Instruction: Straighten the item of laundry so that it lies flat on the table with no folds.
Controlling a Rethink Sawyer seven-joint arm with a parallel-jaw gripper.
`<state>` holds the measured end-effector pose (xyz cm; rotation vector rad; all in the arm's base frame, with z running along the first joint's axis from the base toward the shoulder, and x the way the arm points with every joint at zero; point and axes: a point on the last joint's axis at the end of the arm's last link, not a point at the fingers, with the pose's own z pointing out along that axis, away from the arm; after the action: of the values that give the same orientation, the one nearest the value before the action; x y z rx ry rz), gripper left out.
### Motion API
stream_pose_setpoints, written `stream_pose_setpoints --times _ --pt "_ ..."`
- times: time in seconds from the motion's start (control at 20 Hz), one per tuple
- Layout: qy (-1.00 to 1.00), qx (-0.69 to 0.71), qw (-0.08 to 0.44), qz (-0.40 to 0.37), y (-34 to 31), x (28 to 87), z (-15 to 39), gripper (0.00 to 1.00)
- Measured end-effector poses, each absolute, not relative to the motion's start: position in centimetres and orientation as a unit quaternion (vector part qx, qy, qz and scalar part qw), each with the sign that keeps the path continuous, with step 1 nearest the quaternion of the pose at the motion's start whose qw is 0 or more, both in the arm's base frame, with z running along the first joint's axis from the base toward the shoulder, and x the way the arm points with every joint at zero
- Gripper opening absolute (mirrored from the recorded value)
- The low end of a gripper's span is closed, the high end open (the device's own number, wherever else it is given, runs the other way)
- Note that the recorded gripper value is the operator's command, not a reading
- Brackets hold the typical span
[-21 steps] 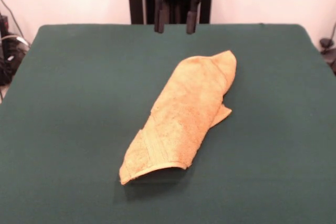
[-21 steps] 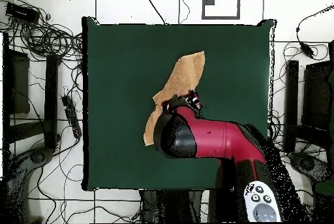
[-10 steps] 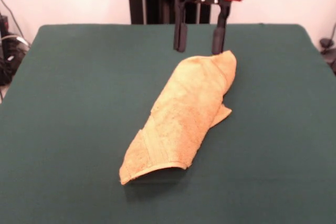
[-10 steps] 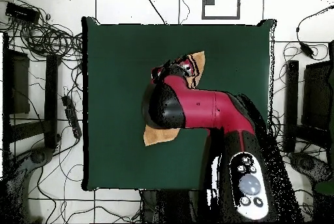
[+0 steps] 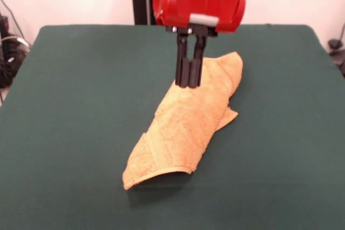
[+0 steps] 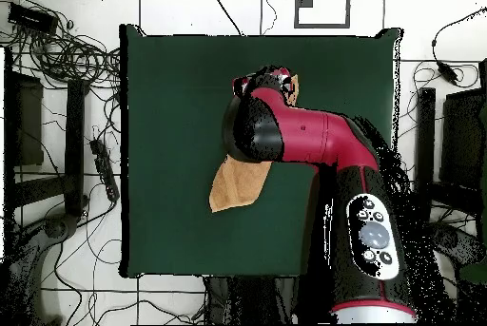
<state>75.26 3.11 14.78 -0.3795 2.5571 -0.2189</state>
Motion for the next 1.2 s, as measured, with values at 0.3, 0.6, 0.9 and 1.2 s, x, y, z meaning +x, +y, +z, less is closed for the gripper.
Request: stream_pose_setpoints --times 0.3,0.6,0.9,1.2 --pt "0.951 -0.137 0.266 -0.077 3.0 76.1 13.0 0.00" --pt "0.953 -0.131 0.264 -0.070 2.8 76.8 11.4 0.00" --pt "0.958 -0.105 0.265 -0.029 2.3 77.7 9.5 0.00" --pt "0.959 -0.080 0.271 0.016 1.9 78.7 8.5 0.00"
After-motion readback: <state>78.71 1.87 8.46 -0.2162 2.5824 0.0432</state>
